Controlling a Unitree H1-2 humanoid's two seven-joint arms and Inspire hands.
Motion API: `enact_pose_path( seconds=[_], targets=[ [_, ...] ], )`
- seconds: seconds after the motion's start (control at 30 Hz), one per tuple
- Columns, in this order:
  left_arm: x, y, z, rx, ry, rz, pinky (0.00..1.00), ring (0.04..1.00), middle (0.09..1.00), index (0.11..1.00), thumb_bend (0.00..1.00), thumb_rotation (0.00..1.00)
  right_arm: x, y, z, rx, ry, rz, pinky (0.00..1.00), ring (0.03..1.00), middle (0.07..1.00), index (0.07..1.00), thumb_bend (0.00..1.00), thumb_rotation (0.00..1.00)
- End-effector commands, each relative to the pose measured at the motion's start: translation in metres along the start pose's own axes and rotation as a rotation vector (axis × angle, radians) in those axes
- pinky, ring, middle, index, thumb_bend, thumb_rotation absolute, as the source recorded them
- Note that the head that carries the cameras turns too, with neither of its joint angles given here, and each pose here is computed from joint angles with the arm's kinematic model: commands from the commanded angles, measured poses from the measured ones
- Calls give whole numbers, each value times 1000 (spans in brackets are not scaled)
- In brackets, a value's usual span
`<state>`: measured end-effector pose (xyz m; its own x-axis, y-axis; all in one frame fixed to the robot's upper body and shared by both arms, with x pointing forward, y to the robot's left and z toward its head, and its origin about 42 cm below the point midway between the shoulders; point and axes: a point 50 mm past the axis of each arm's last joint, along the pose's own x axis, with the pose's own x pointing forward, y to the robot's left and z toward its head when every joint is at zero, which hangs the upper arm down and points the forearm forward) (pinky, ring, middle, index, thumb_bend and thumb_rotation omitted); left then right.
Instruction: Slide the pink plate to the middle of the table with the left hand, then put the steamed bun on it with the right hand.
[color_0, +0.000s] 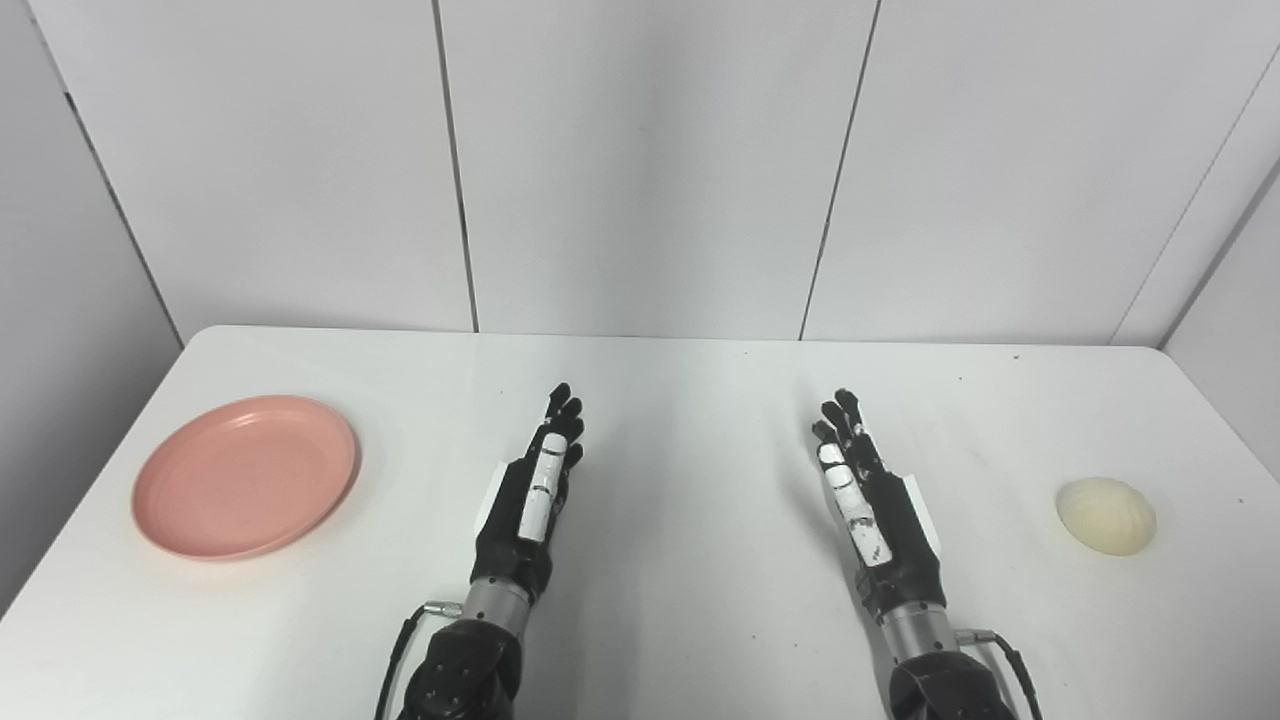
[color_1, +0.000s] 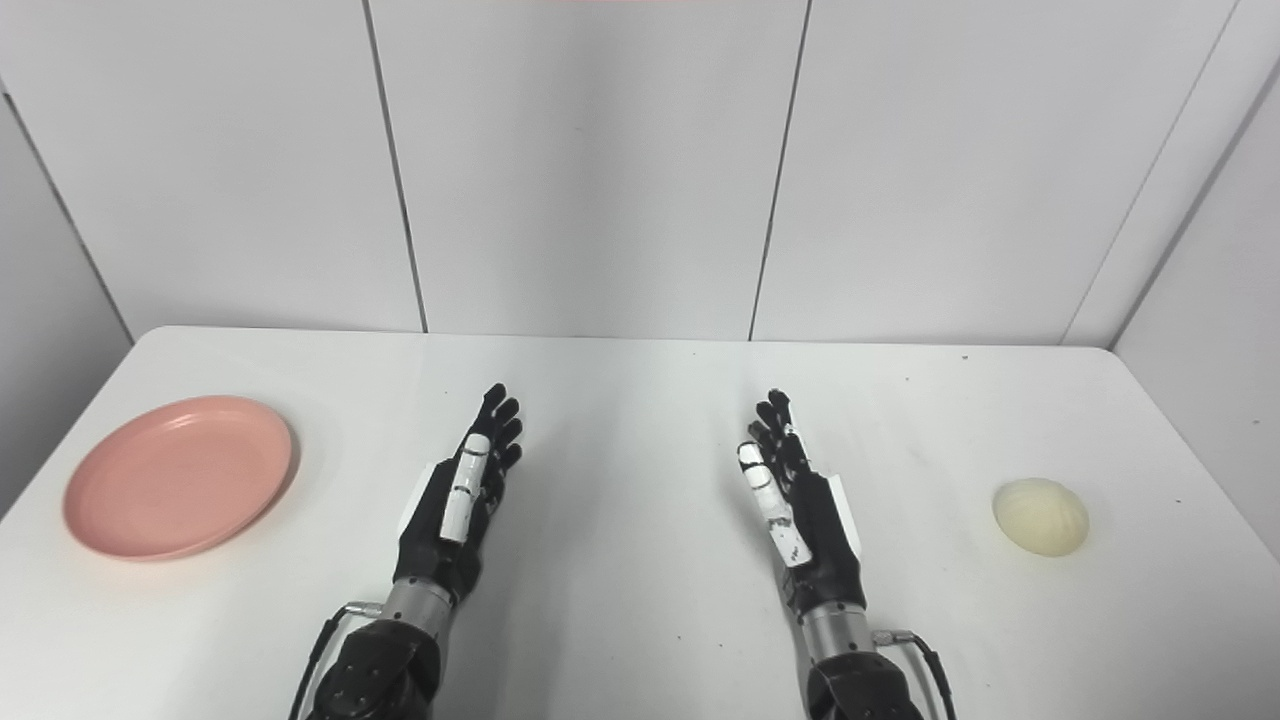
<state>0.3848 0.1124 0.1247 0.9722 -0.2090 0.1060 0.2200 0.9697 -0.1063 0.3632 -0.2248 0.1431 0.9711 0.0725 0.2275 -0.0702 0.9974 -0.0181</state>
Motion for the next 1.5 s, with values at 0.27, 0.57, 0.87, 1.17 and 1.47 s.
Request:
enact_pose_path(
  seconds=[0.27,0.57,0.87,1.17,1.47],
  targets=[
    [-5,6,-4,-2,3,-4,1000,1000,1000,1000,505,1000,6,1,14,6,-52,-2,966,946,963,984,661,814],
    [-4,6,-4,13,-4,1,1000,1000,1000,1000,484,1000,6,1,14,12,-51,7,977,955,966,986,663,811],
    [-5,5,-3,6,3,3,1000,1000,1000,1000,482,1000,5,1,15,7,-46,8,994,957,967,987,673,817],
    [-6,5,-3,16,-6,-3,1000,1000,1000,1000,491,1000,5,1,15,15,-46,6,984,950,965,986,656,808],
    [-5,5,-3,2,-11,-3,1000,1000,1000,1000,482,1000,5,1,15,8,-45,9,985,950,961,985,651,803]
  ],
)
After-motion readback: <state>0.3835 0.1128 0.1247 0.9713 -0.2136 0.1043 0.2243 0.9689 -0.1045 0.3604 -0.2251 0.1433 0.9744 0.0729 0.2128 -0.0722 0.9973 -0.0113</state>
